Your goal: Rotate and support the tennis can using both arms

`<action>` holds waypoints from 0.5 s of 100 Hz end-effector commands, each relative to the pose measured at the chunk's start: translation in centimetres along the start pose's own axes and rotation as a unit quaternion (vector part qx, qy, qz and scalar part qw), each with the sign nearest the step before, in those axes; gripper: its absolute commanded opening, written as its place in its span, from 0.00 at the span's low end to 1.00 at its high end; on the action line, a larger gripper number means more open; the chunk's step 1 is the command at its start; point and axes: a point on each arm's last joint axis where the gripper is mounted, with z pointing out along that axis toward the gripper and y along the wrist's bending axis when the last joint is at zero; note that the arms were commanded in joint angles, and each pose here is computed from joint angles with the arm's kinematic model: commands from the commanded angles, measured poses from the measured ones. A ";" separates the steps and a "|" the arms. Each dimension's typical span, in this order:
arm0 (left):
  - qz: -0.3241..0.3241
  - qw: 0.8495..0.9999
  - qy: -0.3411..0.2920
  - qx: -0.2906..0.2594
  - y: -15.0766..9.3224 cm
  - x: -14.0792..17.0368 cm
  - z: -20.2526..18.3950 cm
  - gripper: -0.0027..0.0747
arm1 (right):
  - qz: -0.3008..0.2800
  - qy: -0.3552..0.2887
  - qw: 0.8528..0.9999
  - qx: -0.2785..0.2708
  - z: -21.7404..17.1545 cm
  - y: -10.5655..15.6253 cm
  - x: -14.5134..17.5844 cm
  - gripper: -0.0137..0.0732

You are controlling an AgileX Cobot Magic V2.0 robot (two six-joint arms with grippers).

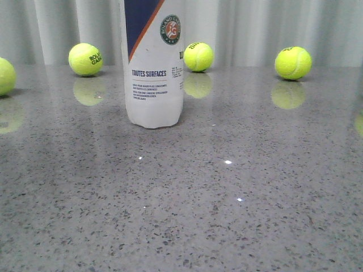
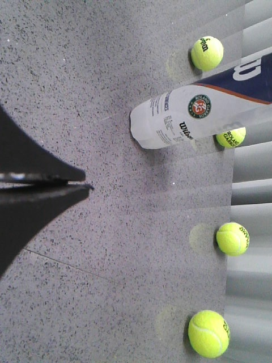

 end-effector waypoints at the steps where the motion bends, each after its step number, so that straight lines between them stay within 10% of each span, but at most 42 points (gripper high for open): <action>1: -0.003 0.997 -0.072 -0.005 -0.3 -1.5 -2.7 0.01 | -0.007 -0.045 0.999 0.001 -0.2 0.1 -1.4 0.09; 50: -0.007 0.997 -0.070 -0.012 -0.9 4.9 -8.2 0.01 | -0.007 -0.045 0.999 0.001 -0.2 0.1 -1.4 0.09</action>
